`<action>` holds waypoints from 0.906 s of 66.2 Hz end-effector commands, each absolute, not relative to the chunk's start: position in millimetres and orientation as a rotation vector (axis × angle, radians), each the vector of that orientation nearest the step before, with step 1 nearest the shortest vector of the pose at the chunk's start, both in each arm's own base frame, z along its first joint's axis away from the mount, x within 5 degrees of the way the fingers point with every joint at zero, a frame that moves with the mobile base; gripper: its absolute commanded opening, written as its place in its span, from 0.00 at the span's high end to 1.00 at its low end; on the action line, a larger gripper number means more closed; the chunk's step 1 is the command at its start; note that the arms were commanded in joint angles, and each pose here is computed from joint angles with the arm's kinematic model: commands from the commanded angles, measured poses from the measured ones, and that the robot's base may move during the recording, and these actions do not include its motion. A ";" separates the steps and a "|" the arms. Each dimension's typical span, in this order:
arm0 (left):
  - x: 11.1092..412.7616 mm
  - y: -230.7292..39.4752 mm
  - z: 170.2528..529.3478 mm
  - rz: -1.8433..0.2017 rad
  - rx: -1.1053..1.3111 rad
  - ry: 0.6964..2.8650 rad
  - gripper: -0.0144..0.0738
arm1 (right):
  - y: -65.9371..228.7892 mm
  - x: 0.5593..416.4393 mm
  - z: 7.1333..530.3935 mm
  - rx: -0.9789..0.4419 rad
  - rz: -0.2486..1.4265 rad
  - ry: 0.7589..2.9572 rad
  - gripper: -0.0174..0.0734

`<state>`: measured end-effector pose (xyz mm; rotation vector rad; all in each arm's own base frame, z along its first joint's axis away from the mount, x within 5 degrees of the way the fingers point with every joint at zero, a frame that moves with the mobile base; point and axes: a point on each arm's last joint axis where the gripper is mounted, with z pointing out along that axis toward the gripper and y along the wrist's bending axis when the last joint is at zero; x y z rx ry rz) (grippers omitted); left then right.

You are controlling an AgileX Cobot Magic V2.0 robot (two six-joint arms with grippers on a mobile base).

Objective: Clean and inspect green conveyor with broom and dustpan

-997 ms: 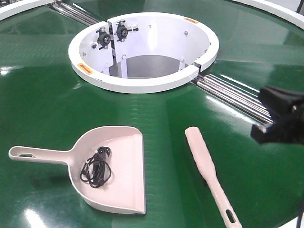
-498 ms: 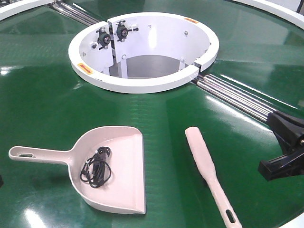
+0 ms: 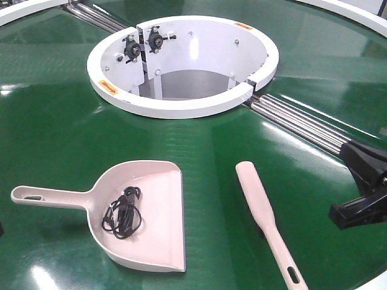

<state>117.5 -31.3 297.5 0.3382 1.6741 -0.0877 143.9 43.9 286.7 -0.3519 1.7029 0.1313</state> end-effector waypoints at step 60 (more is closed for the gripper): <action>56.4 -1.9 188.3 -0.017 0.037 1.607 0.86 | 43.2 145.0 303.2 -0.337 0.117 1.594 0.81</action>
